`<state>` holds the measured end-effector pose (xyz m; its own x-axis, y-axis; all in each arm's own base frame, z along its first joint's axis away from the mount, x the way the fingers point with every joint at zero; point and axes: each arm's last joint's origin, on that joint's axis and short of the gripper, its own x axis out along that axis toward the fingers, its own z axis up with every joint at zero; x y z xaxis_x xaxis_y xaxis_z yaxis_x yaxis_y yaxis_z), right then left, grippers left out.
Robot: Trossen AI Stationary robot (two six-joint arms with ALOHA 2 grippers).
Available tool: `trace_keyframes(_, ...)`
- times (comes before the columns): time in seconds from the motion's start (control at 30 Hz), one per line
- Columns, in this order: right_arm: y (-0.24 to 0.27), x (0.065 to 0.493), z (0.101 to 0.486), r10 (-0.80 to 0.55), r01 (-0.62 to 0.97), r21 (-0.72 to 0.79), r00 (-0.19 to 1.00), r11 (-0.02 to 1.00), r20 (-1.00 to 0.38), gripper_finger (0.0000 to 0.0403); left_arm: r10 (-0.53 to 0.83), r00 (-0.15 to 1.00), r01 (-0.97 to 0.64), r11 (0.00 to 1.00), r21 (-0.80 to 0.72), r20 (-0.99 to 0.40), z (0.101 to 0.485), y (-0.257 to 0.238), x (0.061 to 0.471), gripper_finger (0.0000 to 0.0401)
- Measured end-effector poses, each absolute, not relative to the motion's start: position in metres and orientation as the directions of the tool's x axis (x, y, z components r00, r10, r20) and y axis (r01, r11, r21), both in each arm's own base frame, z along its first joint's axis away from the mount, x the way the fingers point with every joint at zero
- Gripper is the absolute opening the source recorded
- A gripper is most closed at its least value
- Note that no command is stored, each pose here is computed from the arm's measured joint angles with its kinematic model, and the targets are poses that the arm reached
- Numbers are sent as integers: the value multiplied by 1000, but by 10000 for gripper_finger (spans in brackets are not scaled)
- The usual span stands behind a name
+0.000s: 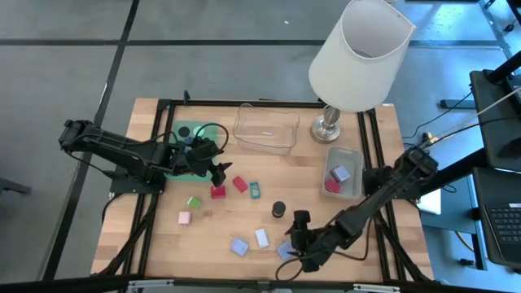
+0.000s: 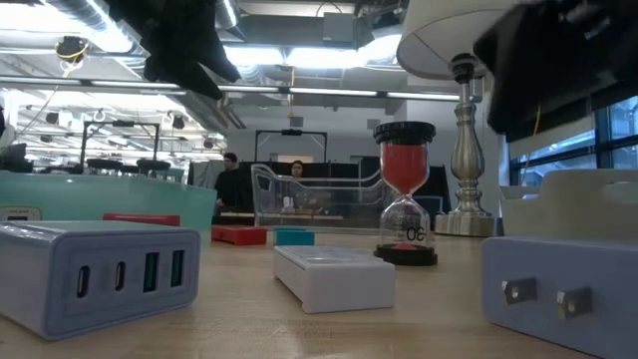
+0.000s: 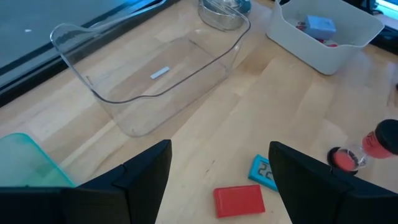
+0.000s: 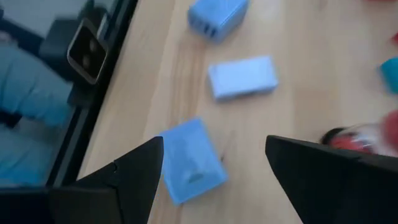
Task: Pick & Place Office items
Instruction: Put the right blue charger adapter into the gray bin
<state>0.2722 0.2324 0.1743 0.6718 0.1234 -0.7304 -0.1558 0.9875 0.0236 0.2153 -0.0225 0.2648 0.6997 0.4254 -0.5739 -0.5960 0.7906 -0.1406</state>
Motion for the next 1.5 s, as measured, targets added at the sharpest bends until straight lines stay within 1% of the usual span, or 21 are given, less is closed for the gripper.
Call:
trace_keyframes(0.17, 232, 278, 158, 179, -202, 69, 600, 977, -780, 288, 411, 703, -588, 795, -149, -580, 265, -23, 215, 266)
trace_keyframes(0.27, 234, 284, 151, 222, -238, 95, 594, 967, -773, 288, 411, 704, -588, 795, -150, -579, 265, -23, 215, 266)
trace_keyframes(0.37, 236, 288, 144, 249, -286, 88, 594, 954, -765, 288, 411, 704, -588, 794, -151, -579, 265, -23, 215, 266)
trace_keyframes(0.57, 236, 291, 125, 220, -329, 26, 569, 944, -792, 288, 411, 706, -587, 795, -153, -577, 265, -23, 216, 266)
trace_keyframes(0.73, 236, 293, 113, 207, -330, 17, 552, 944, -808, 288, 411, 705, -588, 795, -153, -578, 265, -23, 216, 266)
trace_keyframes(0.93, 237, 293, 111, 207, -312, 30, 553, 950, -807, 284, 410, 706, -587, 795, -153, -578, 265, -23, 216, 266)
trace_keyframes(1.07, 237, 294, 111, 210, -308, 34, 559, 951, -802, 266, 410, 706, -589, 793, -158, -578, 265, -23, 216, 266)
trace_keyframes(1.3, 236, 295, 111, 173, -273, 9, 584, 962, -793, 214, 410, 706, -589, 792, -158, -578, 265, -23, 216, 266)
trace_keyframes(1.43, 227, 299, 111, 138, -203, 21, 581, 979, -802, 214, 410, 706, -590, 792, -158, -578, 265, -23, 216, 266)
trace_keyframes(1.5, 222, 301, 112, 123, -176, 26, 567, 984, -814, 220, 410, 706, -590, 792, -158, -578, 265, -23, 216, 266)
